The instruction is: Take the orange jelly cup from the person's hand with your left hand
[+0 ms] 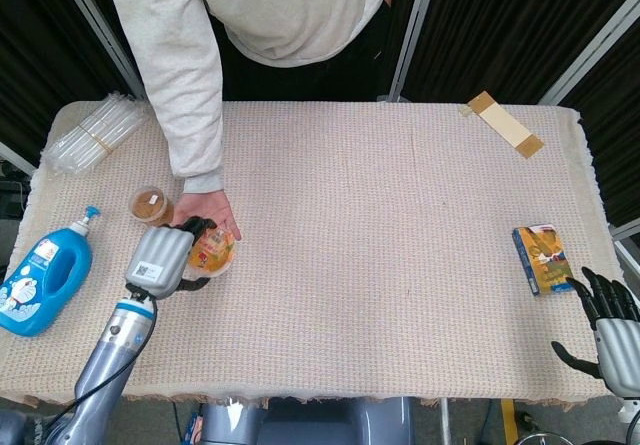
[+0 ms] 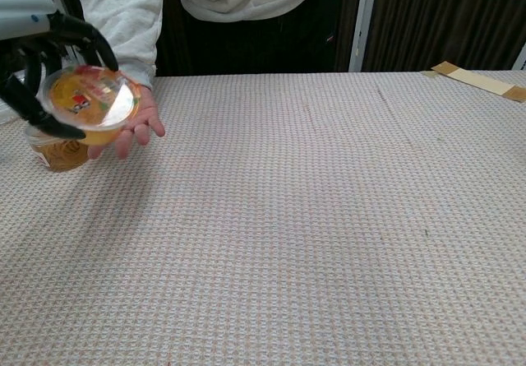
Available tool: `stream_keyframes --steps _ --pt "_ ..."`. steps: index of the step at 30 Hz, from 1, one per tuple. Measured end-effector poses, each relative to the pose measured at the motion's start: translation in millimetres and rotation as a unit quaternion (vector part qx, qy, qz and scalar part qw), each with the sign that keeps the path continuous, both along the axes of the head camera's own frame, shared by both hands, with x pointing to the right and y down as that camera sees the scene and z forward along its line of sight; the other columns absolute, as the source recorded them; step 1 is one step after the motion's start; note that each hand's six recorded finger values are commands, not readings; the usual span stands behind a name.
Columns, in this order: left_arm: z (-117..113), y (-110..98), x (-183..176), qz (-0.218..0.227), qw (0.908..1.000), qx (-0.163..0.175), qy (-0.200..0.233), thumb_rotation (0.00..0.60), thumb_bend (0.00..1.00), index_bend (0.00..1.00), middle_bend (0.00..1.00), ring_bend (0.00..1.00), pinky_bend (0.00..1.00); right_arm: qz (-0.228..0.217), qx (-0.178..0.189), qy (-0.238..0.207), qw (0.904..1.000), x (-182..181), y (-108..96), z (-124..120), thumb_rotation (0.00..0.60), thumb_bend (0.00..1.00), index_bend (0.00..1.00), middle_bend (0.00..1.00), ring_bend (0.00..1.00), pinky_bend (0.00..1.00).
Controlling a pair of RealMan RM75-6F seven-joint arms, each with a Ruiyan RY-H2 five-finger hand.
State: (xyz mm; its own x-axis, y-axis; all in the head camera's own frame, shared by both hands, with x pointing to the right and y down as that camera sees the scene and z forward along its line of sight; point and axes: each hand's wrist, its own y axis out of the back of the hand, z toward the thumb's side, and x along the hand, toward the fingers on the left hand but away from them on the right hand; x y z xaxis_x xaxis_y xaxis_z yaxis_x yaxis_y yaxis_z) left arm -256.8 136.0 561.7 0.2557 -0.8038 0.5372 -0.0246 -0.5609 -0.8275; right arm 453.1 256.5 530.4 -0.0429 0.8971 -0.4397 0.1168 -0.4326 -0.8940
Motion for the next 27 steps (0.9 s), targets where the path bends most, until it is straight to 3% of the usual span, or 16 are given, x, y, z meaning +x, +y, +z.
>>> stream_keyframes --steps 7,15,17,19,22,25,27 --pt "8 49 -37 0.009 0.9986 -0.052 0.002 0.6 0.55 0.79 0.59 0.53 0.52 0.0 0.001 0.001 1.0 -1 0 0 0.6 0.11 0.12 0.0 0.0 0.0" --pt "42 71 -59 0.024 0.9957 -0.082 -0.037 0.6 0.55 0.76 0.55 0.5 0.49 0.001 0.001 0.002 1.0 0 0 0 0.6 0.11 0.12 0.0 0.0 0.0" --pt "52 74 -61 0.026 0.9947 -0.089 -0.046 0.6 0.54 0.71 0.47 0.44 0.45 0.001 0.002 0.001 1.0 0 0 -1 0.6 0.11 0.12 0.0 0.0 0.0" --pt "63 78 -62 0.026 0.9932 -0.099 -0.056 0.6 0.46 0.54 0.25 0.26 0.28 0.002 0.001 0.001 1.0 0 0 0 0.6 0.11 0.12 0.0 0.0 0.0" --pt "74 83 -62 0.029 0.9909 -0.115 -0.063 0.6 0.34 0.31 0.02 0.03 0.1 0.002 0.001 0.001 1.0 1 0 0 0.6 0.11 0.12 0.0 0.0 0.0" --pt "79 87 -62 0.032 0.9884 -0.133 -0.065 0.6 0.27 0.17 0.0 0.0 0.03 0.002 0.001 0.001 1.0 1 0 -1 0.6 0.11 0.12 0.0 0.0 0.0" --pt "78 87 -62 0.029 0.9882 -0.137 -0.062 0.6 0.25 0.13 0.0 0.0 0.01 0.002 0.001 0.001 1.0 0 0 -1 0.6 0.11 0.12 0.0 0.0 0.0"
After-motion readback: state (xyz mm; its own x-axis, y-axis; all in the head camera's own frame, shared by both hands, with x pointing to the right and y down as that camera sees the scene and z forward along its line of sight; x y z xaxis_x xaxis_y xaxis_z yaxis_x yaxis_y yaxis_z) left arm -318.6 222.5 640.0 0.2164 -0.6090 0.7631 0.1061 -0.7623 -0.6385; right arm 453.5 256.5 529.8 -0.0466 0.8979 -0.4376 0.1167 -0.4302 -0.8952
